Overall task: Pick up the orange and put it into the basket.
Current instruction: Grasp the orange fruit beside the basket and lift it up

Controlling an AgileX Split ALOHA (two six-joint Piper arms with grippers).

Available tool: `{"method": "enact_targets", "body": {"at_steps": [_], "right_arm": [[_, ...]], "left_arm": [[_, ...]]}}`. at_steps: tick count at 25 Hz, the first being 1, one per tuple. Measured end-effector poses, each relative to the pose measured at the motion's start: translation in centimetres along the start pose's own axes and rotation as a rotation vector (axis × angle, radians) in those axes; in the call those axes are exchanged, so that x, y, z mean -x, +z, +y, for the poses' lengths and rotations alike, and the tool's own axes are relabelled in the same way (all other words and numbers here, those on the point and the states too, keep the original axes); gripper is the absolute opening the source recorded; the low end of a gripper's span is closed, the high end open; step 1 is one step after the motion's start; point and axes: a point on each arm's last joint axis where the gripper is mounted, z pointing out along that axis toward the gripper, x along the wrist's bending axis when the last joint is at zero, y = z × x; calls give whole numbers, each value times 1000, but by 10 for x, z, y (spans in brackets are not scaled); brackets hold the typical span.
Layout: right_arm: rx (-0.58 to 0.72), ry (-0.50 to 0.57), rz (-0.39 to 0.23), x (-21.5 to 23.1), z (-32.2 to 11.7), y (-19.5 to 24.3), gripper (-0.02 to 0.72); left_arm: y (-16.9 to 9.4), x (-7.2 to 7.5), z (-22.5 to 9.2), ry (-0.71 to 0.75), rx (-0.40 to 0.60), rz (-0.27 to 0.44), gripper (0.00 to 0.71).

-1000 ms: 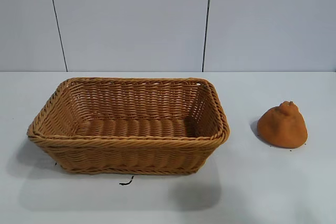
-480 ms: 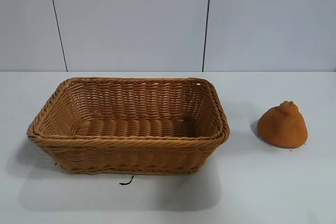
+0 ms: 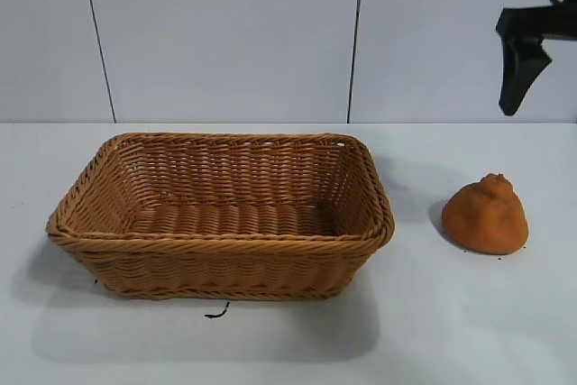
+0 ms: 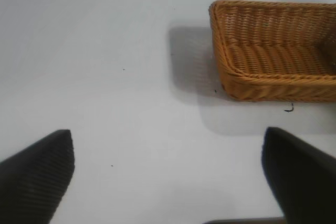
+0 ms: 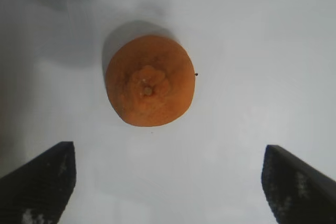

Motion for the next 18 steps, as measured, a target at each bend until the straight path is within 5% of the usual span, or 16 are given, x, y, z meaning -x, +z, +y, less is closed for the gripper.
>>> {"method": "enact_targets", "body": {"at_steps": [12,15,18], "right_arm": [[-119,37,41,-1,7,102,614],[-117,39,42,-1,7,104,488],[-118,38,42,-1,7,104,226]], "left_arm": [[0,0,0,0,0,0,696],[0,0,0,0,0,0,696],[0,0,0,0,0,0,696]]}}
